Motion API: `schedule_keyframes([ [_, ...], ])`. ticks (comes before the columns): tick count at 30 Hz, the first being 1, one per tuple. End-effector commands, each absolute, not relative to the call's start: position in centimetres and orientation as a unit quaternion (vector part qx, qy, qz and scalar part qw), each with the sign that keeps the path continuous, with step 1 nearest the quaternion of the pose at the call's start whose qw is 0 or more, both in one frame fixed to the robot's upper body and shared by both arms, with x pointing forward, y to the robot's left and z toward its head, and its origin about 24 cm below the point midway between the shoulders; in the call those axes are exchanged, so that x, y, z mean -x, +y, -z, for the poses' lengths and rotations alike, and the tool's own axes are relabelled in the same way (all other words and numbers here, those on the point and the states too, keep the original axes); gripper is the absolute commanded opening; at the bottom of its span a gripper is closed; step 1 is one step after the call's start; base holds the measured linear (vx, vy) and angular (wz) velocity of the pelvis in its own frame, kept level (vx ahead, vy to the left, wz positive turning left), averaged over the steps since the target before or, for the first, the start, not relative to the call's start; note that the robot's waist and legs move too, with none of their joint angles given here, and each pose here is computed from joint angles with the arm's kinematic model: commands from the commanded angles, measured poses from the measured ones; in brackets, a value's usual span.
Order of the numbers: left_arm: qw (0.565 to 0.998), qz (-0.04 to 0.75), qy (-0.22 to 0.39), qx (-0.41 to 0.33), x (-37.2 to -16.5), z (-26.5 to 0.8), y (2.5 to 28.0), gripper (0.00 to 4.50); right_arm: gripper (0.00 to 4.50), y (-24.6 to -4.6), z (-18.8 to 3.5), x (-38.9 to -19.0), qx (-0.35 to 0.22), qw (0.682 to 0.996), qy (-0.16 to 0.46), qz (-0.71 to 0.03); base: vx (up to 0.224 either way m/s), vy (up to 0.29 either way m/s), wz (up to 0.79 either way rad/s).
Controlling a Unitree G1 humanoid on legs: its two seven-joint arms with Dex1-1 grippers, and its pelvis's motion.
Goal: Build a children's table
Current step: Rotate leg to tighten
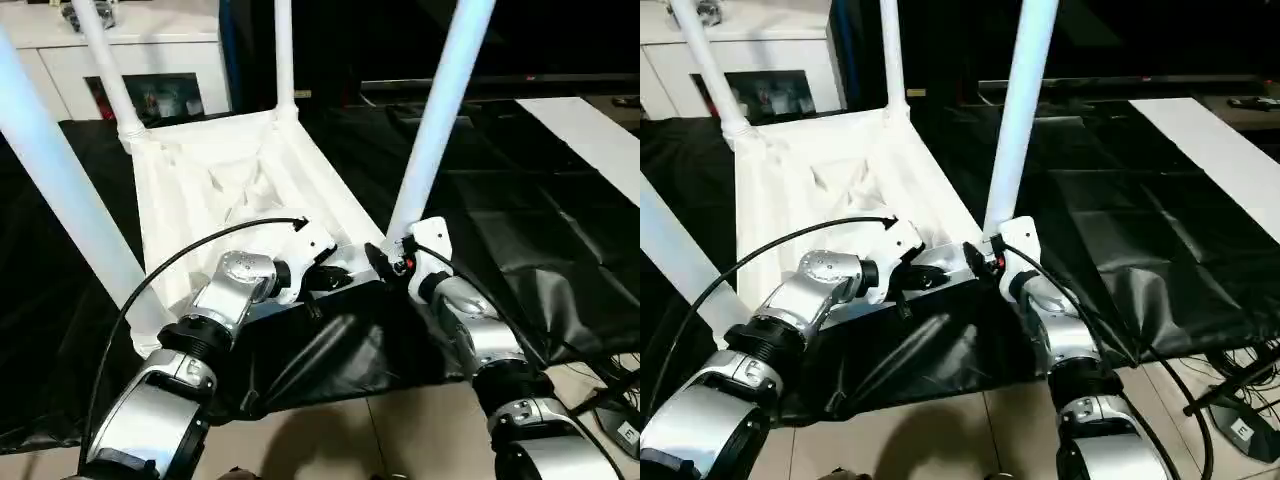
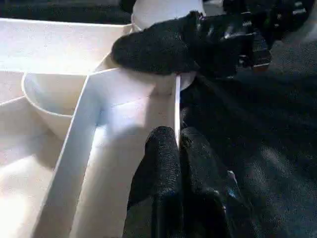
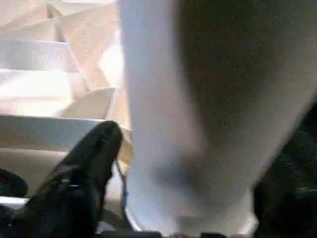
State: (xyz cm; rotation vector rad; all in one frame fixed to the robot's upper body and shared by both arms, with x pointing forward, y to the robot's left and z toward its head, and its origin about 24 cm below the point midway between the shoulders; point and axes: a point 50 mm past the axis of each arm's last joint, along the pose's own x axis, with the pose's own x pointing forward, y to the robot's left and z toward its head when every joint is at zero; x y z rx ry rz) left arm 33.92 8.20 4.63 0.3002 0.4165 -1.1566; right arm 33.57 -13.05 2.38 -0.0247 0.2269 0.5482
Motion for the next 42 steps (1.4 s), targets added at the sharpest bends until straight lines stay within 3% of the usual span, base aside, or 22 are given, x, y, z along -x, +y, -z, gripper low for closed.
schedule_keyframes([
  [1, 0.783, 0.573, 0.193, -0.148, -33.3, -4.3, 7.6, 0.00, 4.02, -11.7, -2.8, -32.9, 0.013, 0.930, 0.095, -0.355, 0.000, 0.000, 0.00],
  [2, 0.769, 0.589, 0.194, -0.156, -33.1, -4.4, 8.4, 0.00, 4.02, -12.1, -2.9, -32.4, 0.021, 0.909, 0.099, -0.404, 0.000, 0.000, 0.00],
  [10, 0.730, 0.632, 0.193, -0.174, -32.9, -4.8, 10.1, 0.00, 4.02, -13.2, -3.3, -30.7, 0.043, 0.831, 0.112, -0.544, 0.020, -0.005, 0.01],
  [11, 0.717, 0.648, 0.193, -0.169, -32.8, -5.1, 10.5, 0.00, 4.02, -13.7, -3.4, -30.4, 0.045, 0.810, 0.123, -0.572, 0.000, 0.000, 0.00],
  [22, 0.673, 0.697, 0.198, -0.153, -32.3, -5.5, 11.4, 0.00, 3.21, -14.2, -3.8, -30.4, 0.057, 0.742, 0.167, -0.647, 0.000, 0.000, 0.00],
  [23, 0.670, 0.698, 0.199, -0.155, -32.2, -5.4, 11.5, 0.00, 2.91, -14.2, -3.8, -30.4, 0.058, 0.735, 0.172, -0.654, 0.000, 0.000, 0.00],
  [28, 0.667, 0.700, 0.202, -0.154, -32.2, -5.4, 11.7, 0.00, 2.71, -14.0, -3.7, -30.2, 0.055, 0.718, 0.182, -0.670, 0.000, 0.000, 0.00],
  [36, 0.700, 0.670, 0.205, -0.138, -32.7, -5.4, 11.7, 0.00, 2.66, -13.8, -3.4, -30.1, 0.039, 0.740, 0.176, -0.648, 0.000, 0.000, 0.00],
  [38, 0.729, 0.641, 0.201, -0.132, -33.1, -5.3, 11.1, 0.00, 2.66, -13.6, -3.1, -30.6, 0.037, 0.783, 0.166, -0.599, 0.000, 0.000, 0.00],
  [40, 0.768, 0.598, 0.195, -0.118, -33.6, -5.0, 9.7, 0.00, 2.66, -13.3, -2.3, -31.8, 0.034, 0.863, 0.160, -0.478, 0.000, 0.000, 0.00],
  [42, 0.782, 0.583, 0.192, -0.109, -33.5, -4.8, 8.5, 0.00, 2.65, -13.1, -1.8, -32.3, 0.019, 0.897, 0.162, -0.410, 0.000, 0.000, 0.00],
])
